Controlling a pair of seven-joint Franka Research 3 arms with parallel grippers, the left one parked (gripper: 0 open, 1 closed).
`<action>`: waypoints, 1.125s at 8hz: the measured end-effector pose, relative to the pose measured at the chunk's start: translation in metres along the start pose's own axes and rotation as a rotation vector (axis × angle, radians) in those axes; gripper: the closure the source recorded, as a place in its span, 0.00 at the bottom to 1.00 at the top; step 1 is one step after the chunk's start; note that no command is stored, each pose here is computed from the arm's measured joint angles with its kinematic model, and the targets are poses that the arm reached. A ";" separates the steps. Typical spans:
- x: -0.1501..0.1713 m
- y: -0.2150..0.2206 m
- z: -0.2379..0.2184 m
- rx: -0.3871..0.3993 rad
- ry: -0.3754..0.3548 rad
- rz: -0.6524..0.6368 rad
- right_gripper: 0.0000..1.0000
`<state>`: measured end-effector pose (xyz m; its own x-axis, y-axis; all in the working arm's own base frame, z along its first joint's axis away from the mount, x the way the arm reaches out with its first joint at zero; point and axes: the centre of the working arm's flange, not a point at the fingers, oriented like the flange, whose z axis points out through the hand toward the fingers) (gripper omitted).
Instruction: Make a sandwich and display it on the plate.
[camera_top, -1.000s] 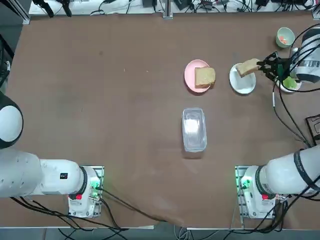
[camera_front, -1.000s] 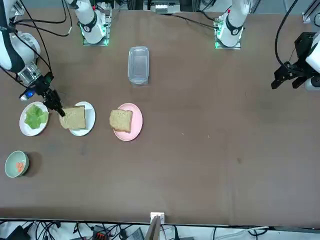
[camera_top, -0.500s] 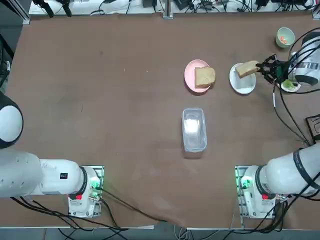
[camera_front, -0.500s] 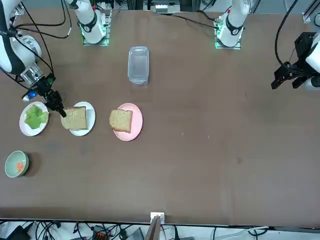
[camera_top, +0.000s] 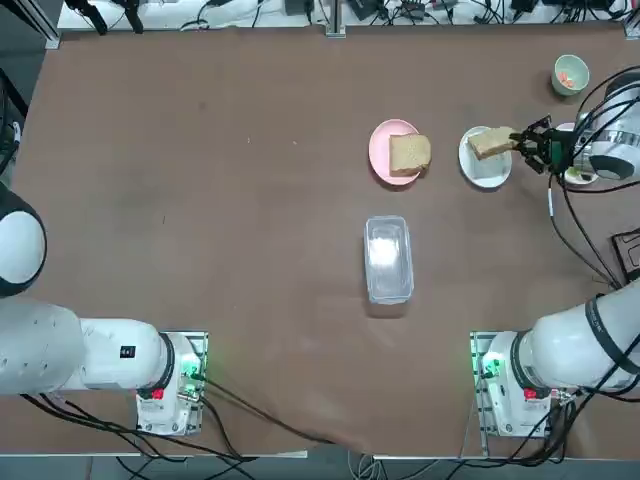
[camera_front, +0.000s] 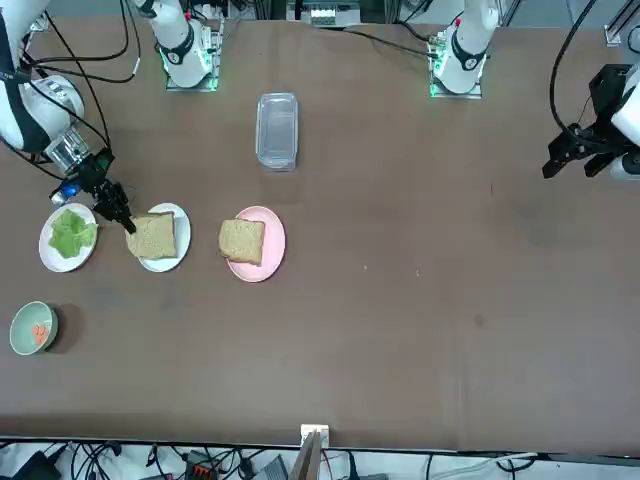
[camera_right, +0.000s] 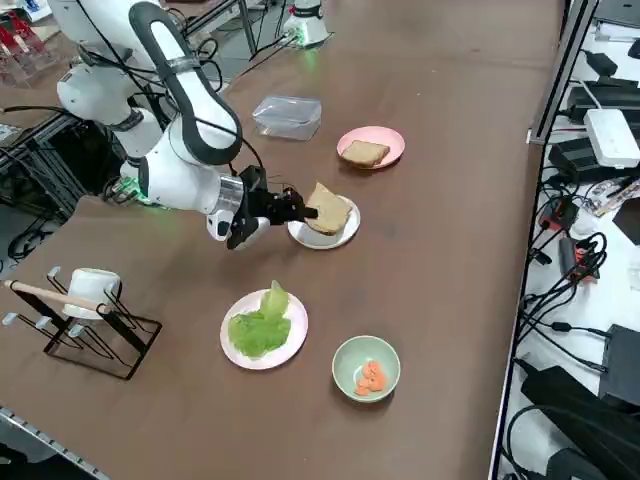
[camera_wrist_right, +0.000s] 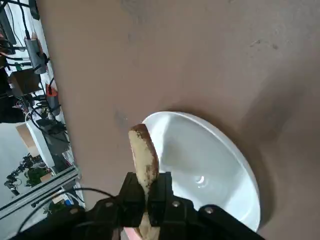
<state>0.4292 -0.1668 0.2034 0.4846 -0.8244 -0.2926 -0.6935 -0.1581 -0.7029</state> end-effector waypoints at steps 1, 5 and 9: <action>0.001 0.005 0.002 0.003 -0.007 -0.001 0.92; 0.009 0.021 0.002 0.010 -0.025 -0.041 0.90; 0.022 0.045 -0.002 0.076 -0.073 -0.107 0.21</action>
<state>0.4073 -0.1931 0.1671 0.5928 -0.7629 -0.2581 -0.5950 -0.1989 -0.7787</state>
